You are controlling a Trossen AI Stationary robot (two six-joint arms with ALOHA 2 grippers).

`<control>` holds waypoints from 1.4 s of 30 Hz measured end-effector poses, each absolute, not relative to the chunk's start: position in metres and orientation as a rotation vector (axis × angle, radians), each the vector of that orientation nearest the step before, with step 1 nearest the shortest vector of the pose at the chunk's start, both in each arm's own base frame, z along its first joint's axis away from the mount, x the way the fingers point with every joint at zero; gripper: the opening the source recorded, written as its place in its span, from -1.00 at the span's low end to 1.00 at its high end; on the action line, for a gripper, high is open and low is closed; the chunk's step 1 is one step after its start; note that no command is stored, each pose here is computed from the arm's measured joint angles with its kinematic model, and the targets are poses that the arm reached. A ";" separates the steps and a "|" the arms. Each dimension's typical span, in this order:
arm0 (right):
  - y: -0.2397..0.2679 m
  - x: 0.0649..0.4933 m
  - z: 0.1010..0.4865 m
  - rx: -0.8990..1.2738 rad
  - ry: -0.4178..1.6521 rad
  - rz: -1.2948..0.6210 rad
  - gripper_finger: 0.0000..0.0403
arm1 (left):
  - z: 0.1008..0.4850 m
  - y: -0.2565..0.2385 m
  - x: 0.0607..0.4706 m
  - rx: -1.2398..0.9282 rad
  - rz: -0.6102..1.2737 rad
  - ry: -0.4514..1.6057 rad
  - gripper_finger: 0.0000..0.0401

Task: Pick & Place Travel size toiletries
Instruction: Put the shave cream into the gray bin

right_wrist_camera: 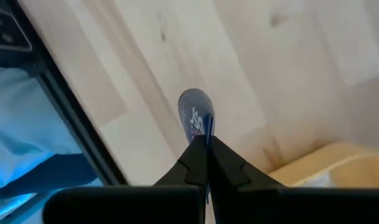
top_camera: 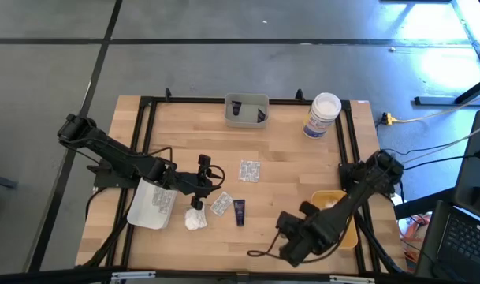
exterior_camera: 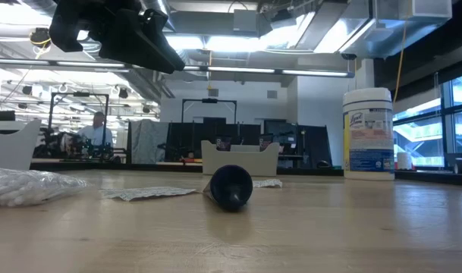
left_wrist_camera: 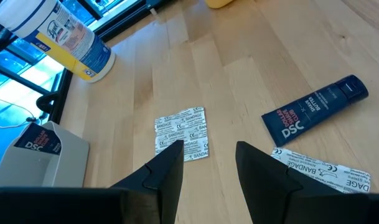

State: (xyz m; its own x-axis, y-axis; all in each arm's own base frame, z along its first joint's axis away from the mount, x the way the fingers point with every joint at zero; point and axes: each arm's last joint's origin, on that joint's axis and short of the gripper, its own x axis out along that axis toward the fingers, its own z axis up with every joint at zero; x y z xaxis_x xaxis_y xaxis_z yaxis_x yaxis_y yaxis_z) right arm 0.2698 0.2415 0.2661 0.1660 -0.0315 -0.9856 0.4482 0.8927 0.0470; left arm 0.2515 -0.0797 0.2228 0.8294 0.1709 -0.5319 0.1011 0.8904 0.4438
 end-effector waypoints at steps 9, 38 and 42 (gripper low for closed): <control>0.199 0.292 0.283 0.301 1.336 -0.295 -0.98 | 0.223 -0.080 0.251 0.478 0.039 0.597 -0.29; 0.019 0.353 0.303 0.239 1.246 -0.341 -0.98 | 0.223 -0.080 0.251 0.473 0.020 0.598 -0.29; -0.014 0.360 0.315 0.247 1.159 -0.359 -0.98 | 0.223 -0.080 0.252 0.473 0.020 0.598 -0.29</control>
